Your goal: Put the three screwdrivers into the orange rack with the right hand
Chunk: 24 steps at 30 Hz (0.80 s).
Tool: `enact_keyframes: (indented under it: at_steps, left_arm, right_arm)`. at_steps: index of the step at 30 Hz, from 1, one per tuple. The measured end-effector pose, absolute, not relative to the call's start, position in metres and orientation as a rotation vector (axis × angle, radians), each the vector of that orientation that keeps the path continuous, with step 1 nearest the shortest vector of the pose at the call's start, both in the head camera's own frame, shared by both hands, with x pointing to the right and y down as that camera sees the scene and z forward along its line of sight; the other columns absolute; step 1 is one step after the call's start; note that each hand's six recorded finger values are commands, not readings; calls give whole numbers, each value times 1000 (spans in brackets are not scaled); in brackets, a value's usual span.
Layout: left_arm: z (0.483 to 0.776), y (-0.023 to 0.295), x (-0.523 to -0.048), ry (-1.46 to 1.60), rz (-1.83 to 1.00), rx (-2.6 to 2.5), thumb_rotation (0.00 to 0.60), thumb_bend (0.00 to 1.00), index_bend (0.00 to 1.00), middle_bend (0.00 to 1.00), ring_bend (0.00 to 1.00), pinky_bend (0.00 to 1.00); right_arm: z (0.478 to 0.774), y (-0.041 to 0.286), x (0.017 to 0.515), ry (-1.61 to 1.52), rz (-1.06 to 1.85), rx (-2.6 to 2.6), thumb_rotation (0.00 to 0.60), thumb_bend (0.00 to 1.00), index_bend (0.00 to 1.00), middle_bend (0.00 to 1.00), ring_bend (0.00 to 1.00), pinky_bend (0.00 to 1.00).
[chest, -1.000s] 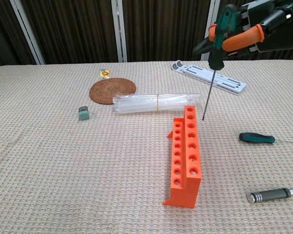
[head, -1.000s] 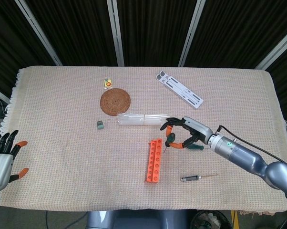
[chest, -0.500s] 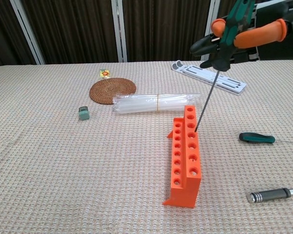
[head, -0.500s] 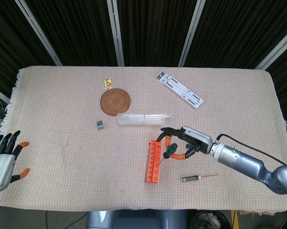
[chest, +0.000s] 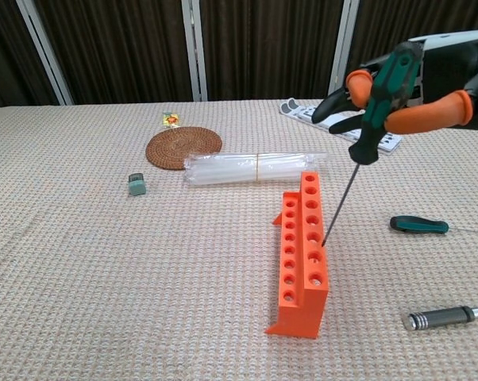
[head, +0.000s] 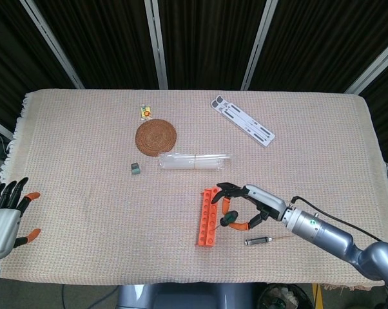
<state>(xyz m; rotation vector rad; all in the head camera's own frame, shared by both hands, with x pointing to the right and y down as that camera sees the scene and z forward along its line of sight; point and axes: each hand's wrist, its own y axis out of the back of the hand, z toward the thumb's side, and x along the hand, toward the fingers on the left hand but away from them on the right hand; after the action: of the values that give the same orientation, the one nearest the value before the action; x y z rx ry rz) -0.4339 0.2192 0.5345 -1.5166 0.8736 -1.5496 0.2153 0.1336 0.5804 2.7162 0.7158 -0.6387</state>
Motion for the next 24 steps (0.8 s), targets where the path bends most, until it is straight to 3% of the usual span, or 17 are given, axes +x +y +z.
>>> enact_keyframes:
  at_steps: [24]
  left_arm:
    - [537,219,-433,874,-1548,-1526,600,137,250,0,0,0]
  right_arm:
    - [574,152,202,634,-671,2754,600,288,629,275,0,0]
